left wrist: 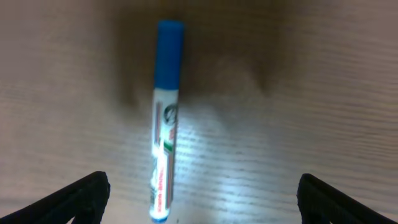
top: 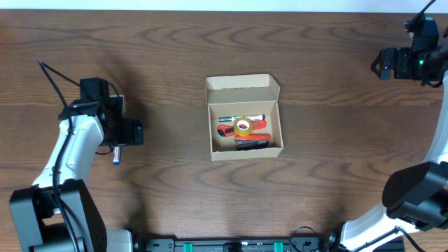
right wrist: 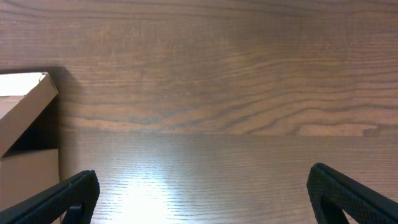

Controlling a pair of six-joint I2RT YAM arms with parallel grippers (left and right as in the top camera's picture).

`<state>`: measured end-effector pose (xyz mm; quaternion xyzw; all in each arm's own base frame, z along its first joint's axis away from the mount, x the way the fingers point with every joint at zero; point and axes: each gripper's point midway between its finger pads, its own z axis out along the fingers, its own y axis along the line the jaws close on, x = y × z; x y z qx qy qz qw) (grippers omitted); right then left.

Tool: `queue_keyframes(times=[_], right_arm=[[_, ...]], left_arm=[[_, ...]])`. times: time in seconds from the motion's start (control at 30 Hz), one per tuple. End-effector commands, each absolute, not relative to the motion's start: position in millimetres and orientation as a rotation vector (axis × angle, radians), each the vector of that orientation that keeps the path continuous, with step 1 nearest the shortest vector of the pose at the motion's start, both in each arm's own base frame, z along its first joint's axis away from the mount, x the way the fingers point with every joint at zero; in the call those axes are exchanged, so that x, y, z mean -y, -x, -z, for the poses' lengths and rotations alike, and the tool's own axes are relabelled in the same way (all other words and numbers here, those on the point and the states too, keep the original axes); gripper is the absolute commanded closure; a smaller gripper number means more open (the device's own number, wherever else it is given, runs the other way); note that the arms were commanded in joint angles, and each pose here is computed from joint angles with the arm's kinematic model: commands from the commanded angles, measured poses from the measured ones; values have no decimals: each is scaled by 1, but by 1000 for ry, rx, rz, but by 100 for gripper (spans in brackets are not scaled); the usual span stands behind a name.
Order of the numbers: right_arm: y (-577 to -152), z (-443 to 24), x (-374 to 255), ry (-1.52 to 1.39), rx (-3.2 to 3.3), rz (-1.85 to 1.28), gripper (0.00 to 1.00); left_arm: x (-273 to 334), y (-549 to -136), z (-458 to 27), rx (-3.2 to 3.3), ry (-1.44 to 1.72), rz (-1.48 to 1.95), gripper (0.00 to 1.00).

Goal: Pack container
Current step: 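Move the left gripper to the blue marker and grasp it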

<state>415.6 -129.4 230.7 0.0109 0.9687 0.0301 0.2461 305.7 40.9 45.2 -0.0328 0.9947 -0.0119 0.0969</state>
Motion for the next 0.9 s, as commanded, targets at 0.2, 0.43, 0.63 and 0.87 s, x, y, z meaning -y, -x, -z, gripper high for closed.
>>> queue_keyframes(times=[0.2, 0.43, 0.63, 0.87], right_arm=[[-411, -238, 129, -43, -2632, -76, 1], [-410, -237, 129, -43, -2635, -77, 1], [-410, -237, 129, -43, -2635, -77, 1], [-410, -237, 129, -43, -2635, -77, 1]], left_arm=[[-44, -305, -22, -2976, 33, 164, 5], [-48, -298, -3, -3040, 49, 152, 4], [-52, -295, 7, -3071, 57, 132, 1], [-58, -289, 17, -3117, 87, 83, 13]])
